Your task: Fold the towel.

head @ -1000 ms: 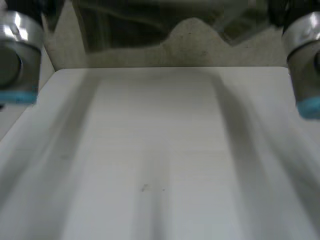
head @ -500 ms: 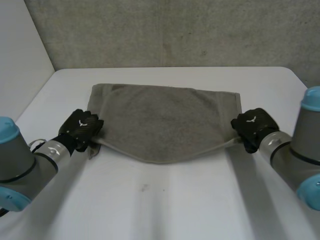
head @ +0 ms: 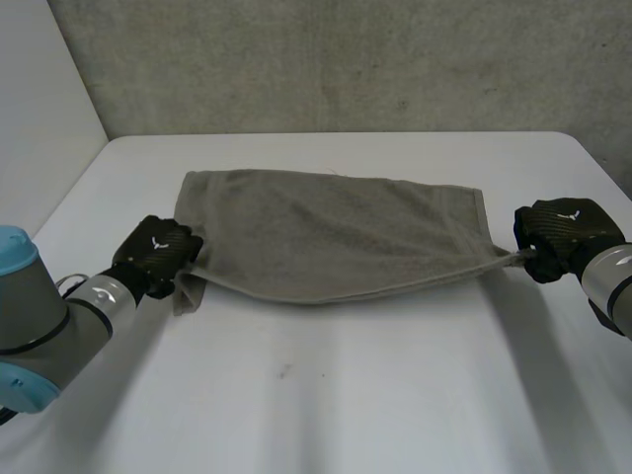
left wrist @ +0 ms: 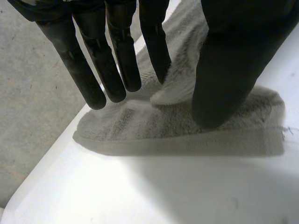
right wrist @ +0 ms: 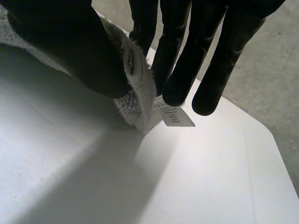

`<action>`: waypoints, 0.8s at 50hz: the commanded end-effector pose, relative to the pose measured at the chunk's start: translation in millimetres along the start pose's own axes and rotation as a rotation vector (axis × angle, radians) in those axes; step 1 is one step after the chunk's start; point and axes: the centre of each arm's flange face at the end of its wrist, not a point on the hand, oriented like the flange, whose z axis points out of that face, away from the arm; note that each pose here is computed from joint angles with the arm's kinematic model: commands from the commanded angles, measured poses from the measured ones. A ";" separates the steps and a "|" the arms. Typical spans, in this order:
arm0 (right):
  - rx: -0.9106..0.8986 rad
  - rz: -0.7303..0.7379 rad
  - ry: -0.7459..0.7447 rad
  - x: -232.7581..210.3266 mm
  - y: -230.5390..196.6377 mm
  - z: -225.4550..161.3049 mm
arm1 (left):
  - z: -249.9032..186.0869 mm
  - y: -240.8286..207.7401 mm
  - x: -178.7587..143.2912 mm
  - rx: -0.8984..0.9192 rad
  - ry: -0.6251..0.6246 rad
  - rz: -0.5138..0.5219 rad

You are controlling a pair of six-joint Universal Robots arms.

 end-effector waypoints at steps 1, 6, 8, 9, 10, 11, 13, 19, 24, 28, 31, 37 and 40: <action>-0.005 0.054 0.006 2.7 2.2 0.7 | -4.1 -23.8 1.9 0.050 0.013 -0.181; -0.005 0.057 0.006 3.1 2.2 0.8 | -9.1 -29.3 6.6 0.033 0.038 -0.340; -0.005 0.057 0.006 3.0 2.5 1.1 | -11.5 -28.7 9.6 0.015 0.051 -0.380; -0.002 0.057 0.009 3.6 1.7 1.4 | -14.1 -28.5 15.1 -0.008 0.072 -0.411; -0.002 0.057 0.009 3.6 1.7 1.4 | -14.1 -28.5 15.2 -0.008 0.072 -0.411; 0.000 0.058 0.017 6.2 1.3 2.2 | -16.3 -28.8 21.0 -0.028 0.091 -0.421; -0.002 0.064 0.028 9.9 1.7 3.1 | -16.5 -27.2 23.5 -0.042 0.089 -0.424; -0.004 0.074 0.044 15.0 2.4 4.3 | -11.3 -11.1 20.8 -0.123 -0.040 -0.418; -0.005 0.082 0.040 14.3 3.2 4.1 | -3.0 -3.7 22.5 -0.135 -0.094 -0.417; -0.010 0.085 0.035 12.9 4.7 3.8 | 1.2 -3.3 26.7 -0.129 -0.089 -0.413; -0.013 0.087 0.034 12.5 5.5 3.6 | 4.9 -4.4 30.3 -0.123 -0.082 -0.419; -0.016 0.088 0.035 12.6 6.8 3.7 | 9.3 -13.9 39.8 -0.094 -0.057 -0.459; -0.015 0.088 0.035 12.7 6.6 3.9 | 9.7 -17.8 43.2 -0.083 -0.048 -0.472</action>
